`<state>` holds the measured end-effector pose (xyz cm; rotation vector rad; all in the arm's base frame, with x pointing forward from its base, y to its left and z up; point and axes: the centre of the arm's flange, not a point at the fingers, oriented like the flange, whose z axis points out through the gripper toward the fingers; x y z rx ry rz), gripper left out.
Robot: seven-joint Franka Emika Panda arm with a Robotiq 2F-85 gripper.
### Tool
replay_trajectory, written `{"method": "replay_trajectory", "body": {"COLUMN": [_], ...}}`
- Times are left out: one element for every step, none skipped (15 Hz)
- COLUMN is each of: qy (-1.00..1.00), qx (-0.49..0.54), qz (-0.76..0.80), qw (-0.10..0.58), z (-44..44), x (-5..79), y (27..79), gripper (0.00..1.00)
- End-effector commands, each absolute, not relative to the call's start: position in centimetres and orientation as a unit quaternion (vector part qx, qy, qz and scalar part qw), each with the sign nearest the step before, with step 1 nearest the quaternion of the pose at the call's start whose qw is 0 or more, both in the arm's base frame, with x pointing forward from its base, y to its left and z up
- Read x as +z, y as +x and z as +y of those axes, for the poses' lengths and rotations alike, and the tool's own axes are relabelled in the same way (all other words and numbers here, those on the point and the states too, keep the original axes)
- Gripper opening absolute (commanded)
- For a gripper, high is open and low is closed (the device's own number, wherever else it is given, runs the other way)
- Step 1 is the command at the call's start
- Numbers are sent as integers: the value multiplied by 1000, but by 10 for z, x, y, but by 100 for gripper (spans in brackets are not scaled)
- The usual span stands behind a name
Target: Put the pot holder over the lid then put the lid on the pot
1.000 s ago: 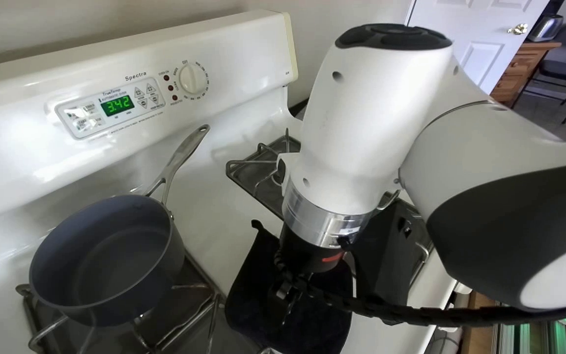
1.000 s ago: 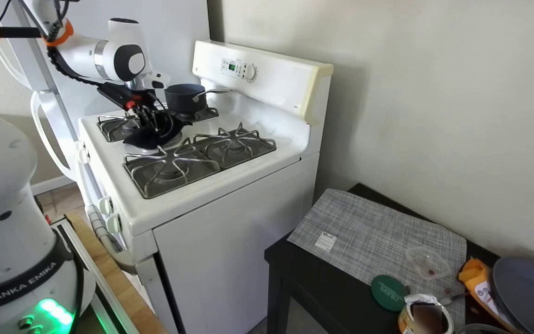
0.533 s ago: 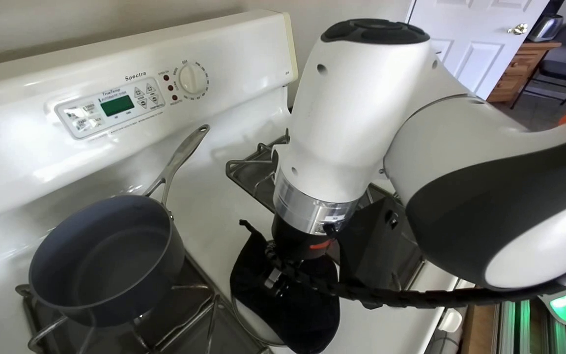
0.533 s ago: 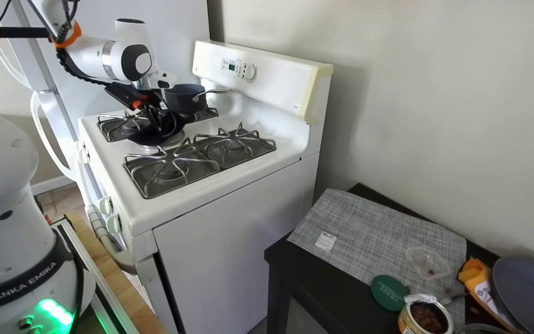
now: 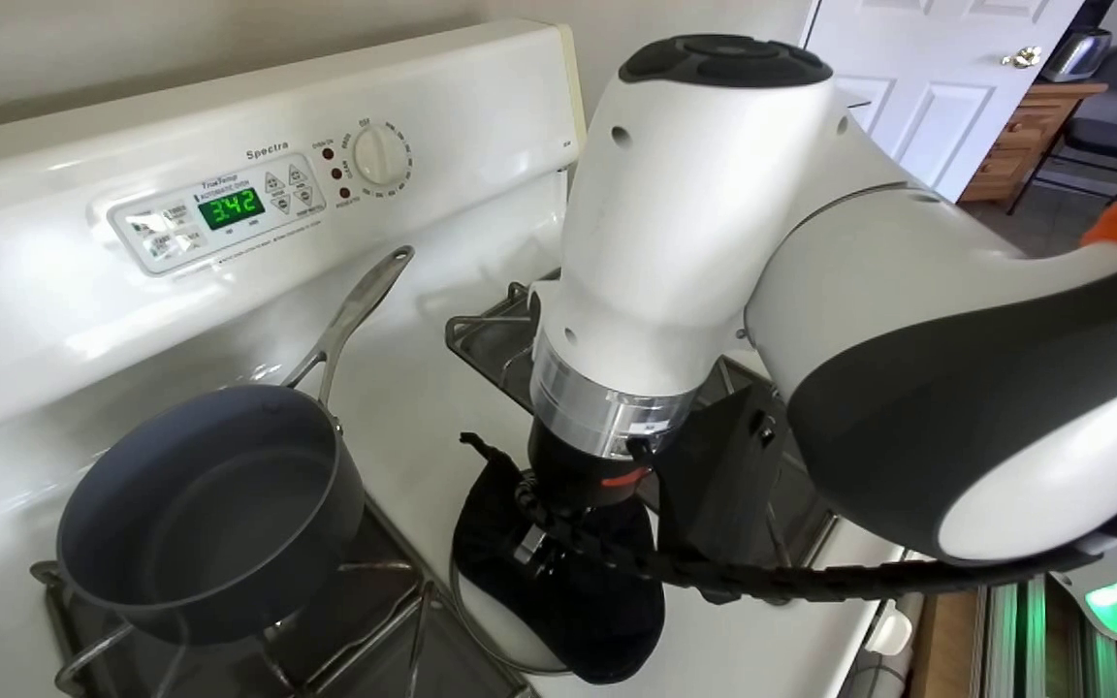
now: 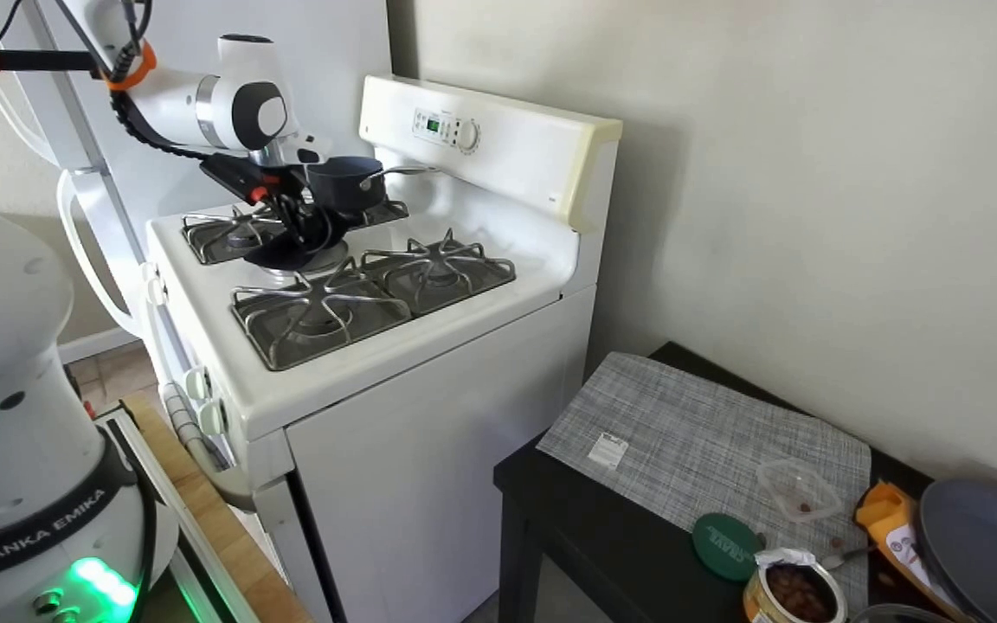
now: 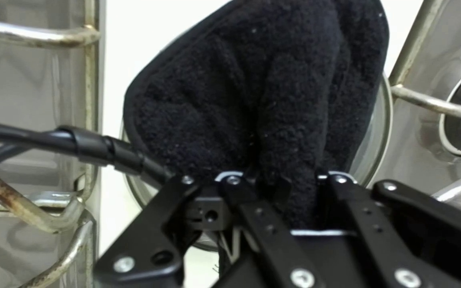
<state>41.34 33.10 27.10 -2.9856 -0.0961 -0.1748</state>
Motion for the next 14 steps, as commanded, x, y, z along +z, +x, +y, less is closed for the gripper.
{"method": "replay_trajectory", "body": {"qy": [-996,-996,-996,-996,-996,-996,-996,-995,-995,-994,-994,-994,-994,-994], "qx": [-45,-46,-50,-50,-52,-53,-53,-53,-58,-58,-61,-59,-62,-66], "qz": [-31,-33,-33,-33,-33,-33,-33,-34,-35,-38,-40,-41,-43,-45], "qw": [69,67,68,68,69,70,71,74,76,80,81,82,81,81], "z": [344,343,341,341,340,340,340,340,340,340,339,338,337,335], "x": [273,276,281,284,285,287,288,290,293,296,300,303,307,311], "y": [410,411,411,412,412,413,414,414,415,416,416,416,415,415], "gripper": [4,4,4,4,4,4,4,4,4,4,4,4,4,4]}}
